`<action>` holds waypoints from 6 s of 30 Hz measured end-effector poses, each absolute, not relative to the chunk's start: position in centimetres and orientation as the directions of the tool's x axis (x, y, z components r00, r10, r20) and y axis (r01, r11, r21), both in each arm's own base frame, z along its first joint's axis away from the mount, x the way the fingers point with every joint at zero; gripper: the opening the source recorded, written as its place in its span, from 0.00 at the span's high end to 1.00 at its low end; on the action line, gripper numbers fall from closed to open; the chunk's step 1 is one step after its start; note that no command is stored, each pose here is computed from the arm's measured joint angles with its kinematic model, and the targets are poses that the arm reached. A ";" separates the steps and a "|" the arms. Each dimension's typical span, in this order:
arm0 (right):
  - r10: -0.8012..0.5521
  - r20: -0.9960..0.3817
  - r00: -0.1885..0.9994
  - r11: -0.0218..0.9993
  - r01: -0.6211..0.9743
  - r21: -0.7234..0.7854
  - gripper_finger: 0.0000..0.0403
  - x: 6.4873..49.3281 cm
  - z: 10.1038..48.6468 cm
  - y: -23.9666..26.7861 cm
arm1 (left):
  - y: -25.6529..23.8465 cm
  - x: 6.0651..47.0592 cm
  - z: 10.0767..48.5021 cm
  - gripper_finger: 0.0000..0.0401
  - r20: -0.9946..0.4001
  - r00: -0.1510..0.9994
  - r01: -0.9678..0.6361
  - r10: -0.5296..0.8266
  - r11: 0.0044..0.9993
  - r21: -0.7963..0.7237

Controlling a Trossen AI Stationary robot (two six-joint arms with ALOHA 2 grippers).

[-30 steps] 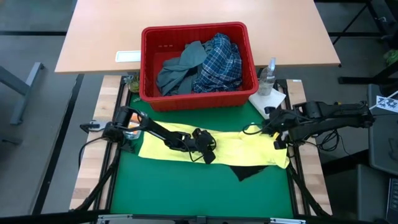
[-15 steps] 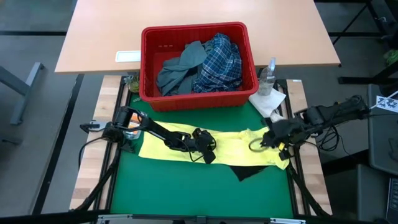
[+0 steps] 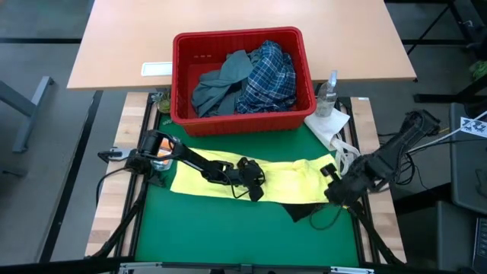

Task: Fold Laundry from Bin
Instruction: Fold the yellow shirt

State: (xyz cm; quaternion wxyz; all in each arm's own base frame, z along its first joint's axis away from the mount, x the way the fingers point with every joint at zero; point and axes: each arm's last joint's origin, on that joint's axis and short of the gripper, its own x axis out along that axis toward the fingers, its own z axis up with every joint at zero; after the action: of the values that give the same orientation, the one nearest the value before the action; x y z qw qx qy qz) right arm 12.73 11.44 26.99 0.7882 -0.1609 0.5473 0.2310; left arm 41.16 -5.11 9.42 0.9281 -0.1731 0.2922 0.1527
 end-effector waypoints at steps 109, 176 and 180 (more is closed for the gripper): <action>0.069 -0.991 0.112 0.815 -0.579 -0.008 0.98 13.4 23.7 14.4 | -4.2 54.0 14.9 0.55 -0.359 0.933 0.179 0.038 0.815 0.551; 0.035 -0.997 -0.076 0.934 -0.353 0.060 0.96 12.2 23.7 13.5 | -9.9 52.2 14.8 1.00 -0.516 0.857 0.297 0.014 0.804 0.515; 0.037 -0.995 -0.088 0.947 -0.314 0.063 0.87 12.1 23.7 13.5 | -9.5 52.3 14.8 1.00 -0.514 0.857 0.262 0.022 0.841 0.474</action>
State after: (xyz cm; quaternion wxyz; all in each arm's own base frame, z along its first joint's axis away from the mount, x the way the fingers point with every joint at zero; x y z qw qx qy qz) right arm 12.14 13.51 23.67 0.6687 -0.0953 0.7256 0.1314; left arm 52.26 -9.50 14.83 0.9237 0.2747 0.2590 -0.0650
